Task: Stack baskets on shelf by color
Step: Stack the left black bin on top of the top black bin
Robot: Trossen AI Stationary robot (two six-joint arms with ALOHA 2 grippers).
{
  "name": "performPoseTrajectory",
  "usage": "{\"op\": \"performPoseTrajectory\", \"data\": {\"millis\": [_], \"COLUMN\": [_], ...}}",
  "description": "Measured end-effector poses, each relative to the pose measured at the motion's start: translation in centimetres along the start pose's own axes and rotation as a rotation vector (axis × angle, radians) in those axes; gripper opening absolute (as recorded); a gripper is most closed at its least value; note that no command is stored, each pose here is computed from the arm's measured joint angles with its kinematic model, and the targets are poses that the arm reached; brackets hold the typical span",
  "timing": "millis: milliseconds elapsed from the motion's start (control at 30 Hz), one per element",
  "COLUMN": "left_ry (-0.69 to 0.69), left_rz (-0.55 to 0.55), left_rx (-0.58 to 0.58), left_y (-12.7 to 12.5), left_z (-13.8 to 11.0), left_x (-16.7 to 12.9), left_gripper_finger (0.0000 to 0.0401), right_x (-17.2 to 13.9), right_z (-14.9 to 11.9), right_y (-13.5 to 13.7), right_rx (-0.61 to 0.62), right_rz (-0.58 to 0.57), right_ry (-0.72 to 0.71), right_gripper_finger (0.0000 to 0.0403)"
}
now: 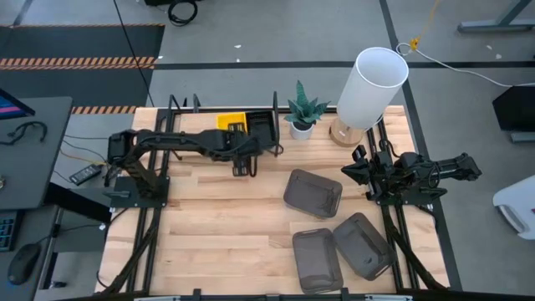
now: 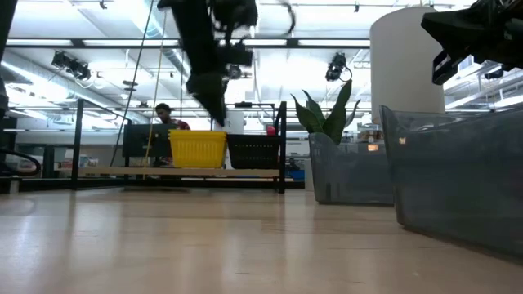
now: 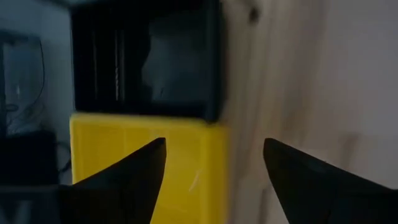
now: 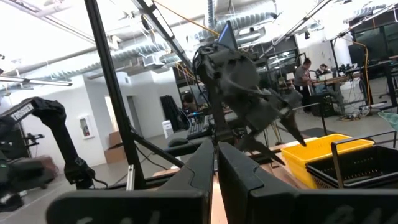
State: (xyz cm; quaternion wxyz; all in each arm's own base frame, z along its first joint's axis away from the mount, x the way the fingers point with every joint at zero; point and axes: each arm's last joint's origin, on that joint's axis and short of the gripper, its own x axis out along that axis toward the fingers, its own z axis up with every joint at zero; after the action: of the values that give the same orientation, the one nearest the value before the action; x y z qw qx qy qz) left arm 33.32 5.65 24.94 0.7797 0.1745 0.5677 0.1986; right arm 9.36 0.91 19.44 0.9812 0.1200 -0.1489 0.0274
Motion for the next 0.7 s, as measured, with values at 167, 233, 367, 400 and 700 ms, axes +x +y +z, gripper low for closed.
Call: {"op": "performPoseTrajectory", "data": {"millis": [167,233,367,400,700], "left_ry": [-0.200,-0.309,-0.532,-0.571,-0.639], "left_rz": [-0.091,-0.141,-0.271,-0.292,-0.281], "left_rx": [-0.018,-0.029,-0.038,-0.040,0.008], "left_y": [-2.1,-3.1,-4.5,-4.7,-6.7], "left_z": [2.4,3.5,5.3,5.6,4.4], "left_x": [-2.6,-3.5,-5.2,-5.5,-9.1], "left_gripper_finger": [0.0260,0.0253,0.0239,0.0235,0.0183], "right_x": [0.0,0.0,0.0,0.0,0.0], "right_z": [0.0,0.0,0.0,0.0,0.0], "right_y": [0.0,0.0,0.0,0.0,0.0], "right_rx": [0.000,0.000,0.000,0.000,0.000], "right_rz": [0.000,-0.001,-0.001,-0.001,-0.001], "right_ry": [-0.001,0.000,-0.001,-0.001,-0.001], "right_gripper_finger": [0.0027,0.0027,0.0027,0.0027,0.0027]}}
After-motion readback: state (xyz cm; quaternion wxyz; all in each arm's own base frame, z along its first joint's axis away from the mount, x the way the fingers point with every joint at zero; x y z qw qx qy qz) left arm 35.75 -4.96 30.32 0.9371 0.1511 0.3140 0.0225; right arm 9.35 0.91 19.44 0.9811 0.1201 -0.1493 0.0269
